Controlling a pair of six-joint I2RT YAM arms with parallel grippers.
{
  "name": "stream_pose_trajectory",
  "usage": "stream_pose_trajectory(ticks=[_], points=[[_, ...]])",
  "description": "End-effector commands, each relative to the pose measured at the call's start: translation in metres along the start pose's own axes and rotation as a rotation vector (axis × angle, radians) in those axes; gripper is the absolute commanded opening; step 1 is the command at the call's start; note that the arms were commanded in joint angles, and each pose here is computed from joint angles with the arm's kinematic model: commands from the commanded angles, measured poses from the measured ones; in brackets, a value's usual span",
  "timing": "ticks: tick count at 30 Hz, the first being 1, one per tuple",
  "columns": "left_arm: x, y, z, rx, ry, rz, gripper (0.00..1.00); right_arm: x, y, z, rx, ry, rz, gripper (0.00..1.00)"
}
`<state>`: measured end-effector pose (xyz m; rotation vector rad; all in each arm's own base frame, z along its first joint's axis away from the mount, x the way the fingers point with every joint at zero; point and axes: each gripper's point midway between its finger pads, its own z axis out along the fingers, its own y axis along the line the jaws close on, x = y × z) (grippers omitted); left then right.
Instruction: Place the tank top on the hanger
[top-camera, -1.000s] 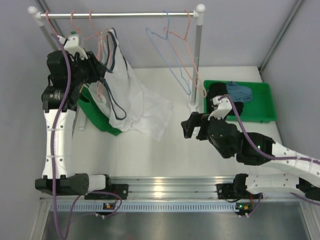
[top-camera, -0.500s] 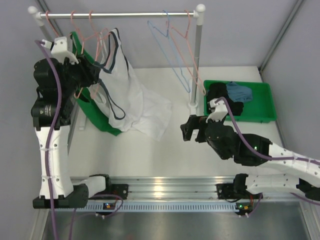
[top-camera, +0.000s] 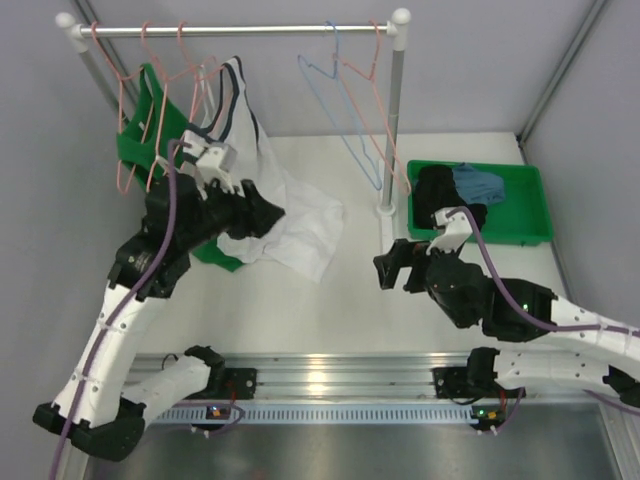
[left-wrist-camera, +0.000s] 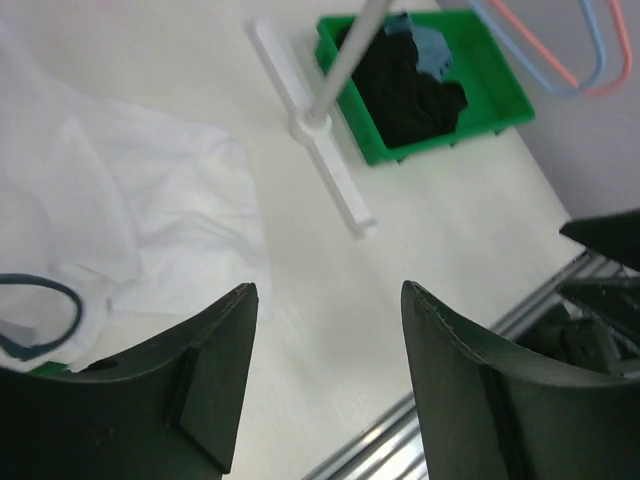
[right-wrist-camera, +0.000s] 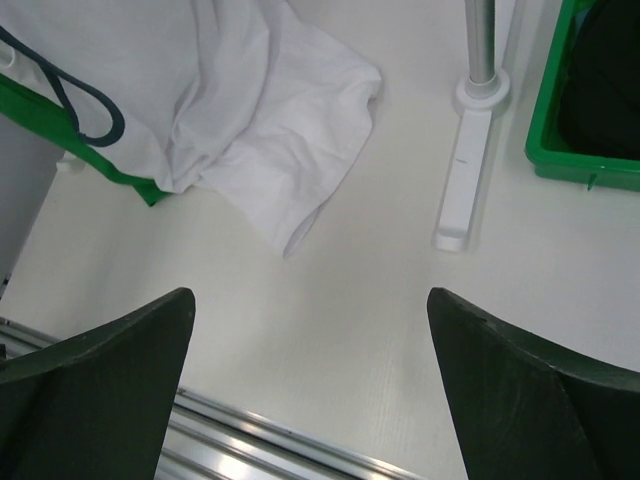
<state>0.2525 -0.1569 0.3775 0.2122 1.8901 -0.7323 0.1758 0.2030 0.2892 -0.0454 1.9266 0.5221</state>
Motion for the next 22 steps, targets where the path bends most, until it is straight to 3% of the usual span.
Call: stream_pose_trajectory(ticks=[1,10,13,22], points=[[0.020,-0.021,0.003,0.010,-0.042,0.014,0.64,0.001,-0.011,-0.002,0.023,-0.021,0.029,1.00],[0.164,-0.012,0.027,0.026,0.132,-0.114,0.62,0.059,-0.040,0.007,0.090,0.071,0.016,1.00],[0.189,-0.021,0.030,0.034,0.154,-0.109,0.61,0.076,-0.047,0.011,0.119,0.100,0.015,1.00],[0.204,-0.031,0.036,0.030,0.167,-0.057,0.61,0.087,-0.052,0.015,0.143,0.108,0.007,1.00]])
